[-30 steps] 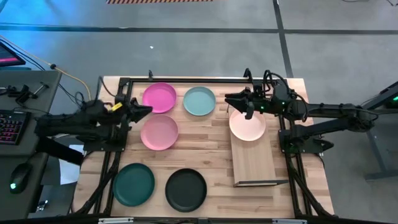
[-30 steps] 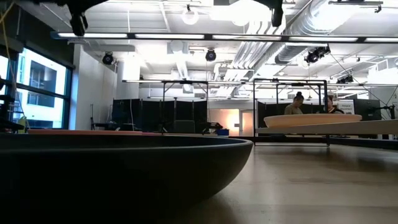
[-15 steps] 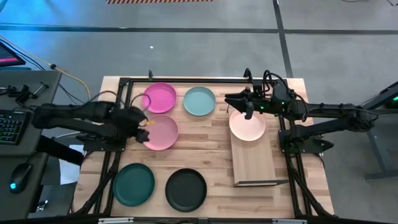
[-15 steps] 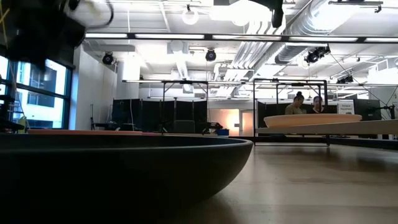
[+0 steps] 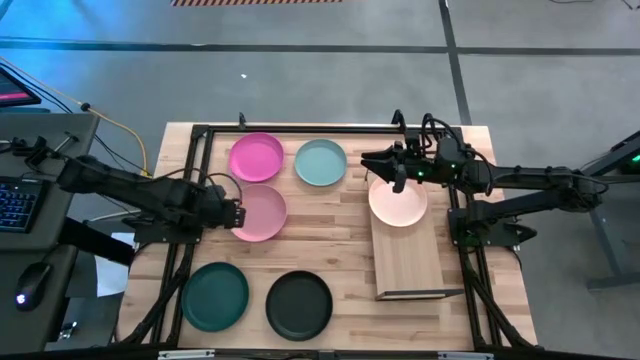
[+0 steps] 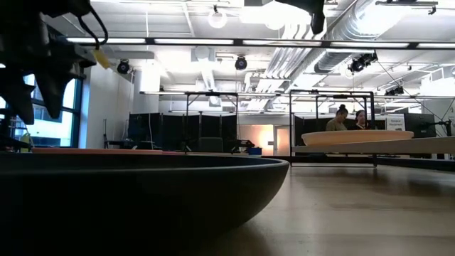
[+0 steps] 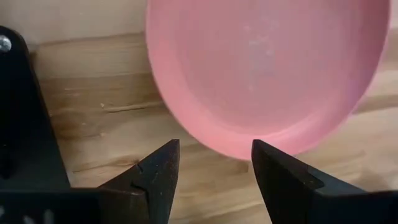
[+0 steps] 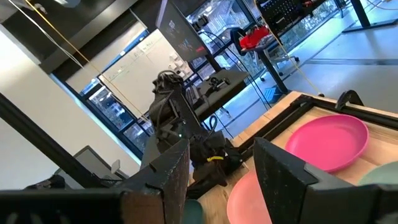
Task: Place and stack plates onto a shelf
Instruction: Put the light pink plate on the shelf
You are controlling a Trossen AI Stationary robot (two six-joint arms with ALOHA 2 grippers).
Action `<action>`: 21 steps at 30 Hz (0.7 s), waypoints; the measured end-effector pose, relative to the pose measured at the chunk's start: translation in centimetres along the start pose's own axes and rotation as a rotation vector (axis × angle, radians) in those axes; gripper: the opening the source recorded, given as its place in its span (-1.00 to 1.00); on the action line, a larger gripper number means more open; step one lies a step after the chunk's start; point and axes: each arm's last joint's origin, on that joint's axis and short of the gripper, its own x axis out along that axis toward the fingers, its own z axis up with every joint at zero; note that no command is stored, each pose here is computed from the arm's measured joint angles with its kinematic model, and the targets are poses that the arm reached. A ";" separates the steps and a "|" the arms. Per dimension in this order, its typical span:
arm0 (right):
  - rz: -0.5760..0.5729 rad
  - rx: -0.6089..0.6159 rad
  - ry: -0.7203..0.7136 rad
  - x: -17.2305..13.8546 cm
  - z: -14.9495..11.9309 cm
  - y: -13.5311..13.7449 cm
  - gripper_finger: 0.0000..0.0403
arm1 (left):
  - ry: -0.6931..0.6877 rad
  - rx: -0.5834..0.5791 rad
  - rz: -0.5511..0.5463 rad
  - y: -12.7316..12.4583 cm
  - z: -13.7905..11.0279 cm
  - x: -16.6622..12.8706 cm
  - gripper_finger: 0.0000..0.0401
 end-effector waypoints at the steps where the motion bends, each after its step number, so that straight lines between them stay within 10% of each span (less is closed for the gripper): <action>1: -0.002 0.000 0.004 0.0 0.0 0.0 -0.20 | -0.004 -0.012 0.013 -0.1 -0.2 0.2 -0.06; 21: -0.022 -0.026 0.037 0.0 -0.3 -0.2 -0.20 | -0.102 -0.173 0.174 -2.4 -2.7 4.7 -0.06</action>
